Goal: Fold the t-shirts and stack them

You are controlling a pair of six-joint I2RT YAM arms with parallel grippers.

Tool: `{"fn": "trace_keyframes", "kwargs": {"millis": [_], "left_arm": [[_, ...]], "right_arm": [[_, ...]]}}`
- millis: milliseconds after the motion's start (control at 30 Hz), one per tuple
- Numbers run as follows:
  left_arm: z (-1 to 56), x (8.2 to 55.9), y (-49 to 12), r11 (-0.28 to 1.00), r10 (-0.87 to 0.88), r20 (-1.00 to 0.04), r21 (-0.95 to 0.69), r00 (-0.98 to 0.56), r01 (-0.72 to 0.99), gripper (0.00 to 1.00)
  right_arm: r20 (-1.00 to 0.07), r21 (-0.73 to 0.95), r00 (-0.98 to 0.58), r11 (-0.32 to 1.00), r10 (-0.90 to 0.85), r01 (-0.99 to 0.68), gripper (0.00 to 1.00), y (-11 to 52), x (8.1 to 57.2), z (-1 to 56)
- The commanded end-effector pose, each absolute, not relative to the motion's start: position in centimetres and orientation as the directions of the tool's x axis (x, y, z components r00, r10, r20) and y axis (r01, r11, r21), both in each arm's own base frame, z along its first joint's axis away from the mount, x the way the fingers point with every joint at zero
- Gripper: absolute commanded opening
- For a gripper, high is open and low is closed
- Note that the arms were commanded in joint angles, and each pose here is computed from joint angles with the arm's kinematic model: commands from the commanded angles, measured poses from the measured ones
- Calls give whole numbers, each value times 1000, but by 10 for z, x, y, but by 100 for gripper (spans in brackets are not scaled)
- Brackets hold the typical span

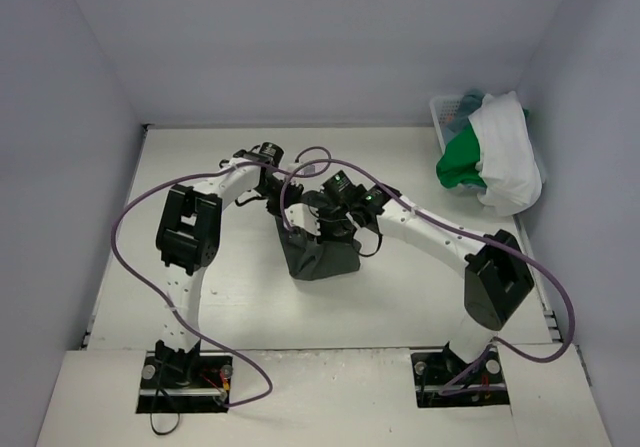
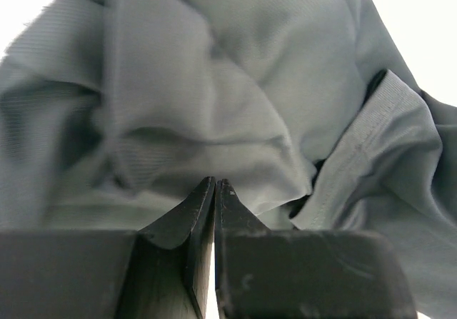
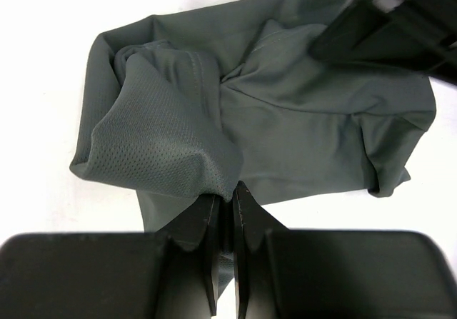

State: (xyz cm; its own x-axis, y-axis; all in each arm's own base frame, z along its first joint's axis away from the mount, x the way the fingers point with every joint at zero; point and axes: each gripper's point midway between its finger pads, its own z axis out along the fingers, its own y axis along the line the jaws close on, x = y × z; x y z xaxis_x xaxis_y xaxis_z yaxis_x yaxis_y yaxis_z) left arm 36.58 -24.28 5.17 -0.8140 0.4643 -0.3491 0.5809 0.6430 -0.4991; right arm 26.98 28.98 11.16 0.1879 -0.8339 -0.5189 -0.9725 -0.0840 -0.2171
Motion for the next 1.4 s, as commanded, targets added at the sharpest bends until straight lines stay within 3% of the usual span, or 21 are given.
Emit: {"fn": "trace_keyframes", "kwargs": {"millis": [0, 600, 1067, 1367], "left_arm": [[68, 367, -260, 596, 479, -400, -505, -782, 624, 0], [43, 343, -282, 559, 550, -334, -533, -765, 635, 0], [56, 280, -323, 406, 644, -324, -623, -693, 669, 0], [79, 319, -306, 486, 608, -376, -520, -700, 702, 0]], "right_arm": [[-557, -273, 228, -84, -798, -958, 0, 304, 290, 131], [-574, -345, 241, -36, -782, -938, 0, 303, 320, 162], [-575, -360, 236, -17, -784, -933, 0, 310, 352, 162], [-560, -311, 224, -48, -798, -949, 0, 309, 343, 137]]}}
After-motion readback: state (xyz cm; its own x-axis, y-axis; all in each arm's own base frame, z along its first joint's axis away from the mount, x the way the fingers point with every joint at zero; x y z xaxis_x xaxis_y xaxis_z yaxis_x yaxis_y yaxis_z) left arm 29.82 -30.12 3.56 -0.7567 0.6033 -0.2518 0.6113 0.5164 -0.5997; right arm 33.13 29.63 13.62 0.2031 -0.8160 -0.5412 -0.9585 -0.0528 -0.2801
